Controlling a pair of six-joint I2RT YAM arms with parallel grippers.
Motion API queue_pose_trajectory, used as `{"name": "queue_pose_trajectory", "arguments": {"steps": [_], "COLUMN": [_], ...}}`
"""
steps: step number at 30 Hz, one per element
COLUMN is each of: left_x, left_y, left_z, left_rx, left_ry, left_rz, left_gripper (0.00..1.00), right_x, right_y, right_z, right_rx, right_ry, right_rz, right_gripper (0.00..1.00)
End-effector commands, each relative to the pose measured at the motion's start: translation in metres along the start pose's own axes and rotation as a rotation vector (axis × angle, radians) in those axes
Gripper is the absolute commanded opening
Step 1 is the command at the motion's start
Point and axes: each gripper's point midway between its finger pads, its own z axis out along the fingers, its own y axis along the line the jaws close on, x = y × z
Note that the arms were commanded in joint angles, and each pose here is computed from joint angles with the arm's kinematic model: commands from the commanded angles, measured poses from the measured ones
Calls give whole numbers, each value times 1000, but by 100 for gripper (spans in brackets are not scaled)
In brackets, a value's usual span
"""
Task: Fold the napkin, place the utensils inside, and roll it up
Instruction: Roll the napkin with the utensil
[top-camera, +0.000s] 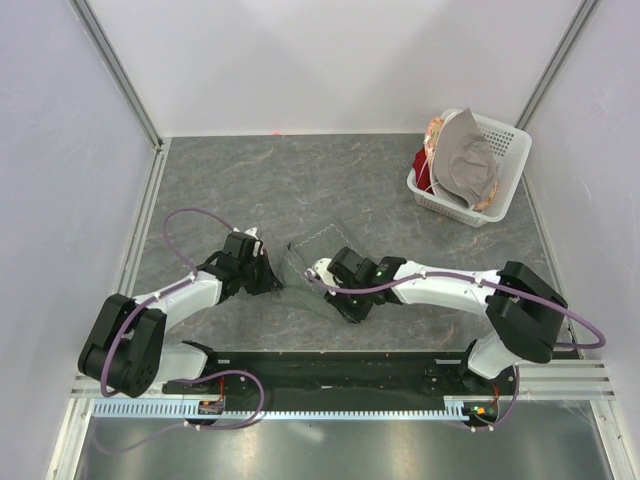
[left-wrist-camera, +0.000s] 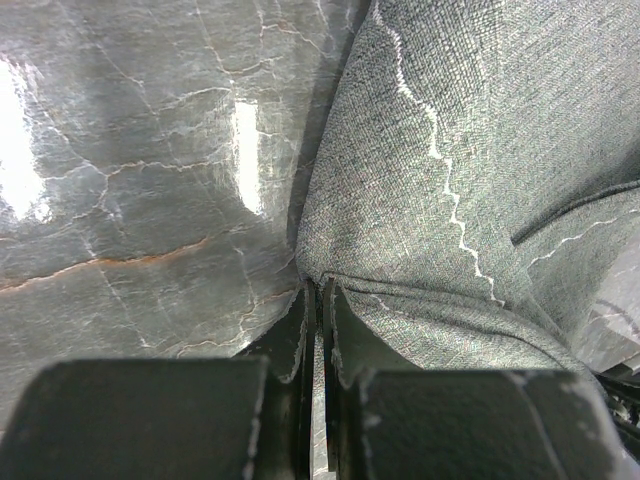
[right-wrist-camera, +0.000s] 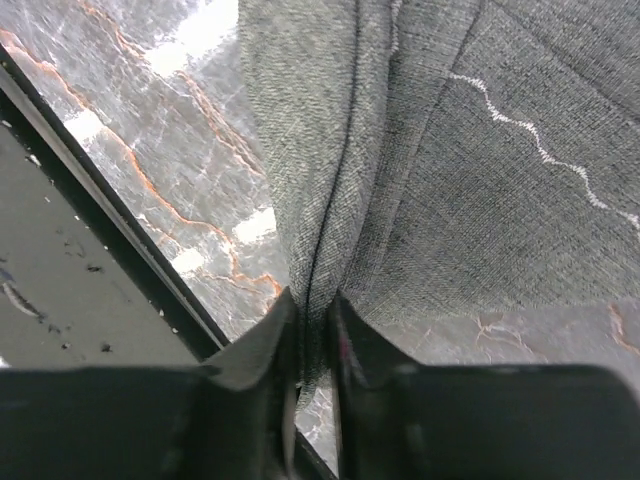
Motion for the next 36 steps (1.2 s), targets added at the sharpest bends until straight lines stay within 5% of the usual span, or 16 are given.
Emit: {"name": "queue_pose_trajectory", "arguments": {"steps": [1,13,19,22,29,36], "left_x": [4,6,5,5,5,5], "left_y": [24,30,30,30,30,30], "left_z": [2,3,3,3,3,3], "left_rx": [-113,-152,-160,-158,-158,-157], "left_ry": [17,35,41,42,42,41], "left_rz": [35,34,33,35,36,37], "left_gripper": [2,2,2,2,2,2], "right_x": [-2,17,26,20,-16,-48], "right_y": [6,-20,-28,-32,-64,-70], "right_z": [4,30,35,29,-9,-53], "right_rx": [-176,-543,-566,-533,-308,-160], "right_ry": [-1,110,155,139,60,-89], "right_rz": [74,390,436,422,359,290], "right_gripper": [17,9,10,17,53,61]}}
